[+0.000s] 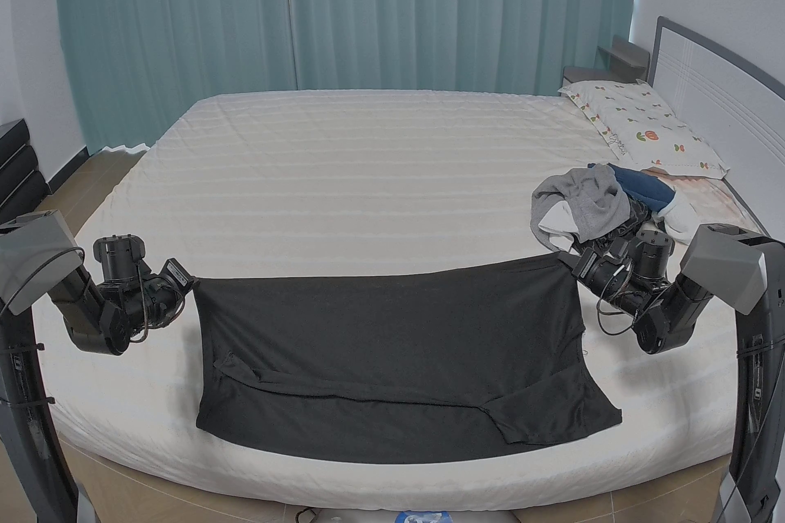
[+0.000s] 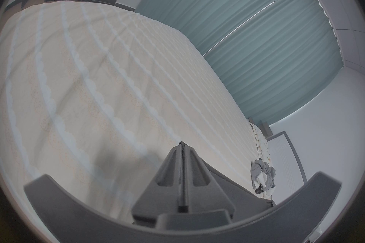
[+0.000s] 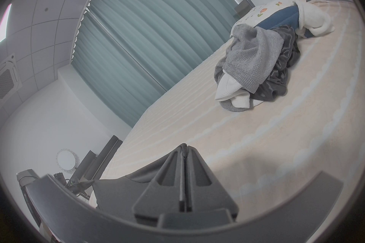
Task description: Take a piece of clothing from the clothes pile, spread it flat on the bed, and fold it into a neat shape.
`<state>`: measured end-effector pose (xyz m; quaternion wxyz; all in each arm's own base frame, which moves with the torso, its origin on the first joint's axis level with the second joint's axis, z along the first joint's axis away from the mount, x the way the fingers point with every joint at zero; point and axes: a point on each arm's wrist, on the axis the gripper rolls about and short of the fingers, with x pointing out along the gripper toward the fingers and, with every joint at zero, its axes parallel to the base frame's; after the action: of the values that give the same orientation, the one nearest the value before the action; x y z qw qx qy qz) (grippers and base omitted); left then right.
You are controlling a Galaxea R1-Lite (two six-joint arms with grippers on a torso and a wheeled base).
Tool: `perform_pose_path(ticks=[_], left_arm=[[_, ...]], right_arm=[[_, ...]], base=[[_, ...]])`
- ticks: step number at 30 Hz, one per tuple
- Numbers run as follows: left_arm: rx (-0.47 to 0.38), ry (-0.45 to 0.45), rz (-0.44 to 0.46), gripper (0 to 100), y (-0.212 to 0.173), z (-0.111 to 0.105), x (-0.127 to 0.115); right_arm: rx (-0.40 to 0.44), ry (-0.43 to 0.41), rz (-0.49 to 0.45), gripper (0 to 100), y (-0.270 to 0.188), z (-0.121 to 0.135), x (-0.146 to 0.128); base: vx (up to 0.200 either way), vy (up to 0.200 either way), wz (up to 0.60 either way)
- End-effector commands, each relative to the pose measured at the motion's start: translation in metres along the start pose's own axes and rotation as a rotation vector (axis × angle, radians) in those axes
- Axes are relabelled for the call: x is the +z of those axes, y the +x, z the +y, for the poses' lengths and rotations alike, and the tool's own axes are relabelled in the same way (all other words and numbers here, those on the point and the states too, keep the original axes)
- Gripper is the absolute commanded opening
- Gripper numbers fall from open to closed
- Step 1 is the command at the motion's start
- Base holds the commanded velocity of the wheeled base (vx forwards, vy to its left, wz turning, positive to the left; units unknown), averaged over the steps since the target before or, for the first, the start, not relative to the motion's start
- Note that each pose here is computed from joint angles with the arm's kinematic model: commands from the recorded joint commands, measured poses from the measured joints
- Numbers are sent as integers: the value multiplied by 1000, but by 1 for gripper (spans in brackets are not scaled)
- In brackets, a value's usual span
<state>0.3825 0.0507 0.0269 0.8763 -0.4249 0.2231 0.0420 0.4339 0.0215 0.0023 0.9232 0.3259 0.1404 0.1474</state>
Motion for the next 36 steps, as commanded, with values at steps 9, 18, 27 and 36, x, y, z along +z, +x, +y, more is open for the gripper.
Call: perform_pose_path(ticks=[9,18,27,36], left_arm=[[33,7,32,0,-8,8,-9],[81,161,95,0,-32,20,-30],[135,306,190,0,-57,47,-66],[157,342,237,0,-70,68,-91]], right_arm=[[5,9,47,0,-20,6,0],[-16,-5,159,0,-59,6,-12],[-85,-92,357,0,-99,-8,-58],[-112,-104,441,0,-111,-14,-78]], base=[[0,0,0],[0,0,0],[0,0,0],[0,0,0]])
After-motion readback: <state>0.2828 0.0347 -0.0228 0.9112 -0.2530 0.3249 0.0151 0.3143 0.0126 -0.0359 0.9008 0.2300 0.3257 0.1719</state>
